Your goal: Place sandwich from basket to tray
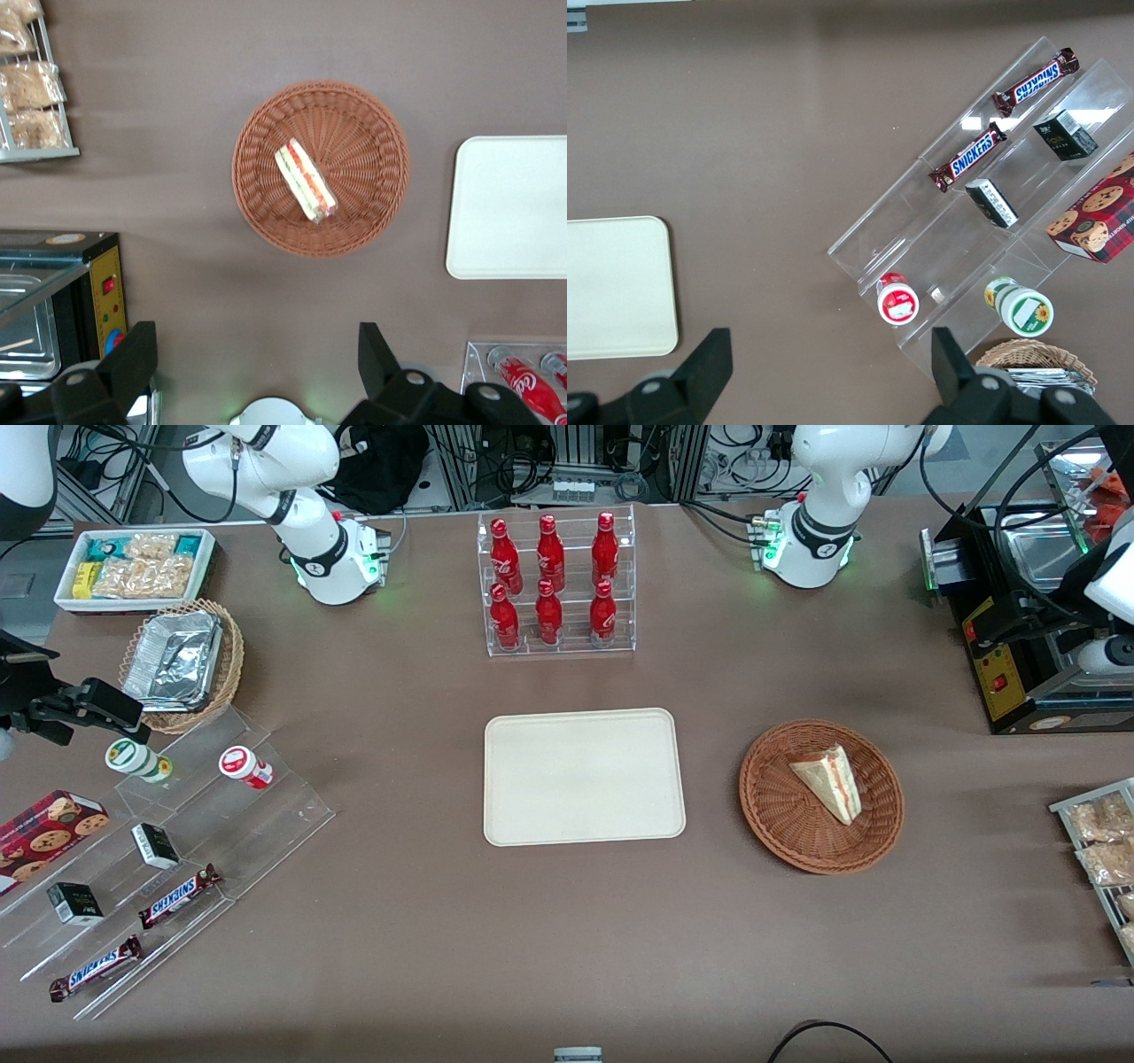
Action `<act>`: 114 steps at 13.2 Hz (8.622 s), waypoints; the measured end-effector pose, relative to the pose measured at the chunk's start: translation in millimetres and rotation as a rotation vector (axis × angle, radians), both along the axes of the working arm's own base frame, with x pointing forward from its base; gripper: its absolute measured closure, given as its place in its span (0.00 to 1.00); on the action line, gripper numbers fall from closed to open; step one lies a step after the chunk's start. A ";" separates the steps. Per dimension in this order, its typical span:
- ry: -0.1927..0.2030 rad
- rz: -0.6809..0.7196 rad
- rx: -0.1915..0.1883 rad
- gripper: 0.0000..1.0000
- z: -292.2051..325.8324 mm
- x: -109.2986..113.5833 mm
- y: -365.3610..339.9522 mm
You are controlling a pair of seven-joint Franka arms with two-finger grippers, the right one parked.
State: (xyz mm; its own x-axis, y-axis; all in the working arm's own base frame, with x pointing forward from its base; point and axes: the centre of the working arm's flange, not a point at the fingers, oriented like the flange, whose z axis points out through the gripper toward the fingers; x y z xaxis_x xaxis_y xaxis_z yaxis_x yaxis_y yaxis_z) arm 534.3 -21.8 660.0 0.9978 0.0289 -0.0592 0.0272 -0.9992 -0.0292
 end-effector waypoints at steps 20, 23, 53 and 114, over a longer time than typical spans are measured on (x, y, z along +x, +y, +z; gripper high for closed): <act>0.058 0.330 0.013 0.00 -278.5 40.7 -17.9; 0.019 0.401 0.009 0.00 -316.3 26.6 -33.9; 0.071 0.298 0.040 0.85 -227.7 41.7 -147.0; 0.053 -0.008 0.010 0.00 -54.1 10.4 0.1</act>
